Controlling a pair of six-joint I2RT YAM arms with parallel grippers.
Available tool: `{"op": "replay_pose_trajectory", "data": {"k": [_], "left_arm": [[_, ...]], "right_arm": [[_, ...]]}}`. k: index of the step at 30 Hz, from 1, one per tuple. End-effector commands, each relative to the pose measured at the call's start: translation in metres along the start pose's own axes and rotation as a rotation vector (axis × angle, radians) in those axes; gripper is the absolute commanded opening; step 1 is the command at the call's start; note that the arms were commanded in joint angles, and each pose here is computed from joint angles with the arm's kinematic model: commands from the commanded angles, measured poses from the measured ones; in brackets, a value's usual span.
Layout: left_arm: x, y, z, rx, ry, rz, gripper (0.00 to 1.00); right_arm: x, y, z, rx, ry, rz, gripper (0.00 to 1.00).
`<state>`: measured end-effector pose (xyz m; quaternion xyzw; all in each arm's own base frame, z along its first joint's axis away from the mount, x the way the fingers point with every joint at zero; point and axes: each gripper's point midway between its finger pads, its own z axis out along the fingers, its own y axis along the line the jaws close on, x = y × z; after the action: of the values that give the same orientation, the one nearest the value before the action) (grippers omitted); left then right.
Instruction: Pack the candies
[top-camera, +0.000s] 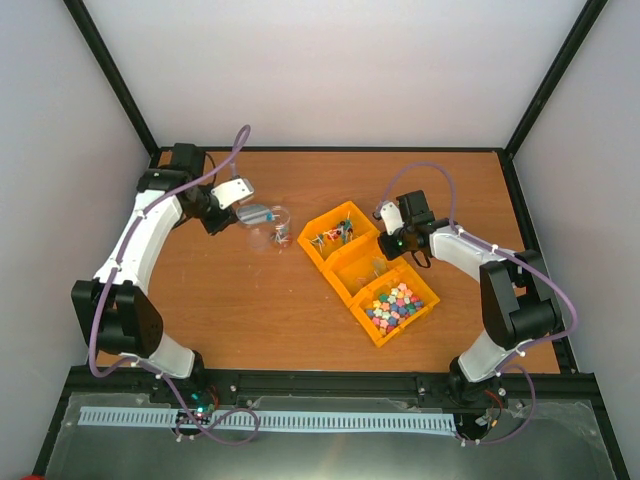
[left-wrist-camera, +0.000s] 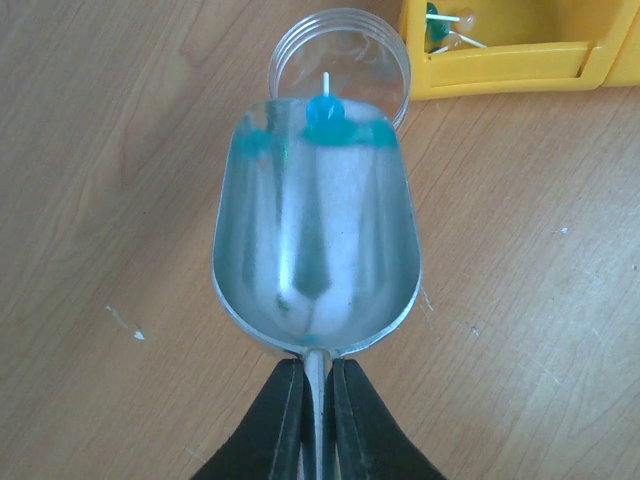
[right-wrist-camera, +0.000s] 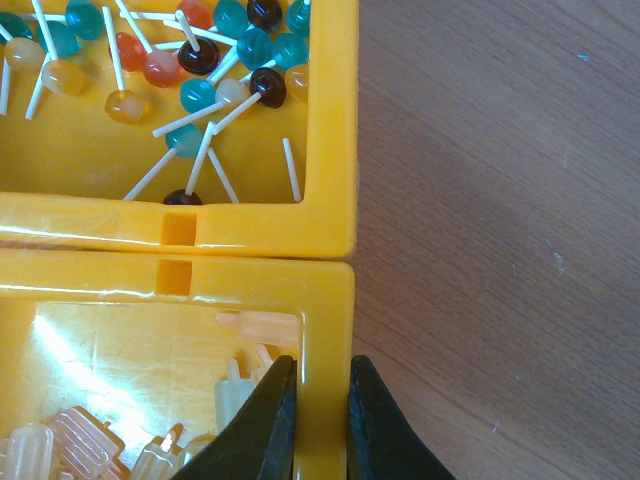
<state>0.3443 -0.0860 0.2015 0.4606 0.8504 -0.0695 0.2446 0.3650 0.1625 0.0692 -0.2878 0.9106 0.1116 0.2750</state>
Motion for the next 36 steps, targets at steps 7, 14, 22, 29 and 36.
{"op": "replay_pose_trajectory", "data": {"k": [7, 14, 22, 29, 36], "left_arm": [[-0.011, 0.006, -0.014, -0.033, 0.019, 0.084, 0.01], [-0.015, 0.001, -0.011, -0.046, 0.050, 0.133, 0.01], [-0.019, 0.007, -0.010, -0.135, 0.121, 0.201, 0.01], [-0.024, 0.006, -0.013, -0.154, 0.122, 0.238, 0.01], [-0.045, -0.002, -0.020, -0.100, 0.034, 0.173, 0.01]], "right_arm": [[-0.001, -0.012, 0.005, 0.040, 0.006, 0.015, 0.03], [-0.001, -0.012, 0.005, 0.040, 0.005, 0.015, 0.03], [-0.001, -0.012, 0.005, 0.040, 0.007, 0.016, 0.03], [-0.001, -0.011, 0.006, 0.038, 0.010, 0.018, 0.03], [-0.002, -0.012, 0.005, 0.038, 0.007, 0.018, 0.03]]}}
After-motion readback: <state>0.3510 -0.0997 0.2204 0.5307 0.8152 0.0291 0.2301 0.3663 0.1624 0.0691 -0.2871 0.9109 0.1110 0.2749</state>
